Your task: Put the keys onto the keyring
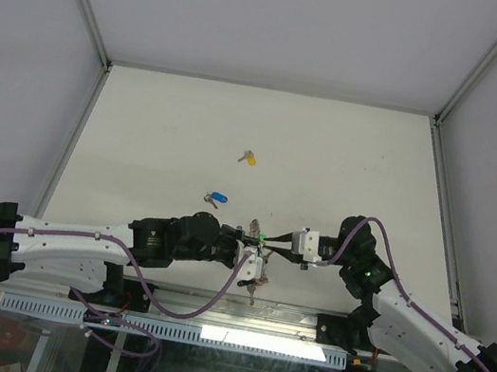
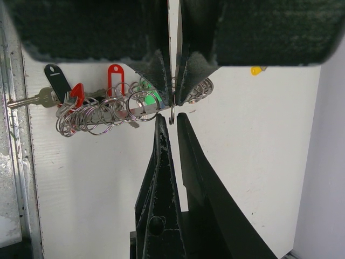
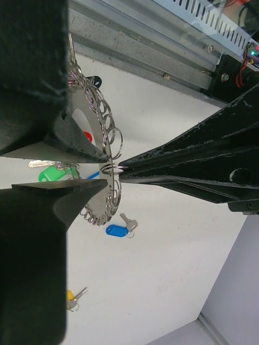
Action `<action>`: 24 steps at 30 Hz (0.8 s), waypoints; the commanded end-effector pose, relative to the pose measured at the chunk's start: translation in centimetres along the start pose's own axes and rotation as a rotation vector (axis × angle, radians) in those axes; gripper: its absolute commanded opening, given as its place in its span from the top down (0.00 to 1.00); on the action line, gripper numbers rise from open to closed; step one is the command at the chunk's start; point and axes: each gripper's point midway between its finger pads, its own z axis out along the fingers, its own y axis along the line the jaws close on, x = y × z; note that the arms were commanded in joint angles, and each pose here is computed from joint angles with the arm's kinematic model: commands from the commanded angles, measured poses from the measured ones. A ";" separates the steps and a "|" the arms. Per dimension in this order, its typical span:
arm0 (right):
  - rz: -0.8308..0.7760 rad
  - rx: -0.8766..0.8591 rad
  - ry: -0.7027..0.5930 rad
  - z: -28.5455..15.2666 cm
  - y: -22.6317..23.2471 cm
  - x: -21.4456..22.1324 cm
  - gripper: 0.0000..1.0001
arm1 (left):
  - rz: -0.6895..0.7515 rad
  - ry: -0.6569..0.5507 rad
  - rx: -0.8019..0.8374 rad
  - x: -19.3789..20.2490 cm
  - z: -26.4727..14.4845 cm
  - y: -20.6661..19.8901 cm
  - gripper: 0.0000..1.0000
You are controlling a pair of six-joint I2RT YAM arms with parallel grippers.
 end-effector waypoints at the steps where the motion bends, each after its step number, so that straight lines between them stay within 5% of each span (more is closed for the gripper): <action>1: -0.093 0.048 -0.054 0.2 -2.3 -2.7 0.80 | 0.011 -0.076 -0.046 -2.0 0.2 1.6 1.00; 14: -0.086 0.023 -0.063 0.6 -2.1 -2.7 0.87 | 0.015 -0.075 -0.041 -2.0 0.2 1.6 1.00; 19: -0.091 0.019 -0.068 0.6 -1.9 -2.6 1.00 | 0.003 -0.072 -0.047 -2.0 0.3 1.6 0.99; 24: -0.114 0.093 -0.056 0.0 -2.4 -2.2 1.00 | -0.060 -0.096 -0.116 -1.9 -0.6 2.3 0.60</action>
